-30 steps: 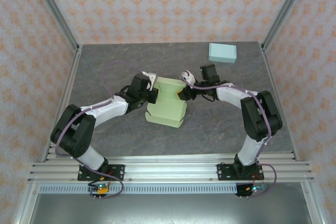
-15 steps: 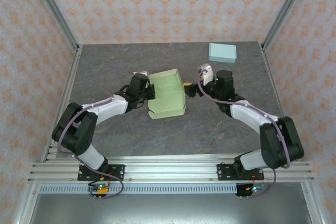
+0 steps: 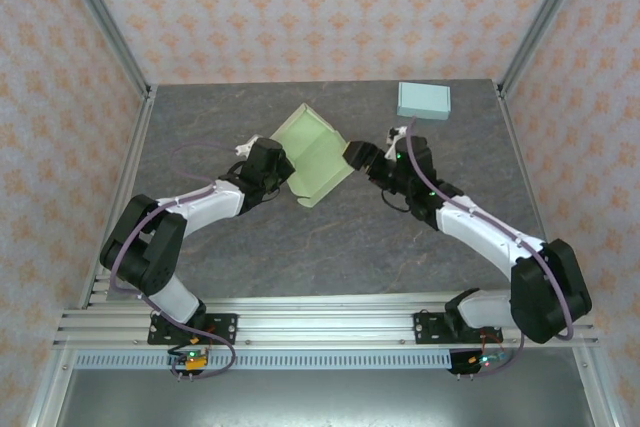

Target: Fold the paper box

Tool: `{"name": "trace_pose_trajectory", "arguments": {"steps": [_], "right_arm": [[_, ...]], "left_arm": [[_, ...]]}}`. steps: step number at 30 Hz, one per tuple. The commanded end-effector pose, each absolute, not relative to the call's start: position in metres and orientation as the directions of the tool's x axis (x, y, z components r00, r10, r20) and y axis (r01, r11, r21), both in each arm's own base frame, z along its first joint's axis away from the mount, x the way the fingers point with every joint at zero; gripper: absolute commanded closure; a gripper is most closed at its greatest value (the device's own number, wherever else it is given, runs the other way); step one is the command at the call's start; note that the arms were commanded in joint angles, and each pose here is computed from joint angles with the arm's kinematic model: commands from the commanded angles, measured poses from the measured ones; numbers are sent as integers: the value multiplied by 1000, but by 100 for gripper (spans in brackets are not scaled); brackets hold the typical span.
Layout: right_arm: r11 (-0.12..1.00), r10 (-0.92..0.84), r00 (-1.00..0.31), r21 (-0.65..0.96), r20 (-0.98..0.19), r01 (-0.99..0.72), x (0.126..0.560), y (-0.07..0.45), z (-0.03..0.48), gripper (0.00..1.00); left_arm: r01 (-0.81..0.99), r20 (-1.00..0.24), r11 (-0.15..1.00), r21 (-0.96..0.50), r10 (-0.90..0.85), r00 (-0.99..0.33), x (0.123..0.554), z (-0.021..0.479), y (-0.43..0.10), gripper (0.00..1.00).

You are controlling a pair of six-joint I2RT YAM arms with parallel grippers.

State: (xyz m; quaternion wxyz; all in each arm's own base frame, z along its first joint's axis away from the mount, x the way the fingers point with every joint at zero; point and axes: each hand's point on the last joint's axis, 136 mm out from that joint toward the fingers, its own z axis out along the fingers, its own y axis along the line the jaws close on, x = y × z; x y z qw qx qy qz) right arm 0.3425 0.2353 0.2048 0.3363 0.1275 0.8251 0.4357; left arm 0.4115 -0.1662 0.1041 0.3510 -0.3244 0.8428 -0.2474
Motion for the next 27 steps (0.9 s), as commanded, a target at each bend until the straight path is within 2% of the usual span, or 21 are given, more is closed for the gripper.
{"name": "trace_pose_trajectory", "arguments": {"steps": [1, 2, 8, 12, 14, 15, 16, 20, 22, 24, 27], "right_arm": [[535, 570, -736, 845, -366, -6, 343, 242, 206, 15], [531, 563, -747, 847, -353, 0, 343, 247, 202, 15], [512, 491, -795, 856, -355, -66, 352, 283, 205, 33], [534, 492, -797, 845, -350, -41, 368, 293, 197, 60], [539, 487, -802, 841, -347, -37, 375, 299, 192, 82], [550, 477, -805, 834, -354, -40, 378, 301, 190, 90], [576, 468, -803, 817, -369, -40, 381, 300, 187, 92], [726, 357, -788, 680, -502, -104, 387, 282, 181, 96], [775, 259, -782, 605, -567, -182, 387, 274, 186, 96], [824, 97, -775, 487, -624, -289, 386, 265, 190, 95], [877, -194, -748, 229, -635, -422, 379, 245, 188, 93]], "left_arm": [[-439, -385, 576, -690, -805, -452, 425, 112, -159, 100], [-438, -368, 560, -703, -814, -450, 426, 112, -161, 100], [-422, -309, 503, -755, -839, -448, 430, 114, -172, 100], [-395, -294, 483, -782, -844, -449, 431, 121, -177, 100], [-377, -288, 477, -794, -841, -457, 431, 124, -180, 100], [-371, -283, 475, -798, -839, -465, 430, 124, -182, 97], [-368, -278, 470, -802, -839, -467, 429, 124, -182, 92], [-325, -297, 477, -816, -830, -472, 419, 129, -178, 62], [-292, -326, 500, -816, -813, -482, 409, 133, -173, 51], [-263, -369, 540, -799, -787, -495, 398, 138, -165, 41], [-219, -463, 632, -744, -722, -514, 380, 150, -151, 32]]}}
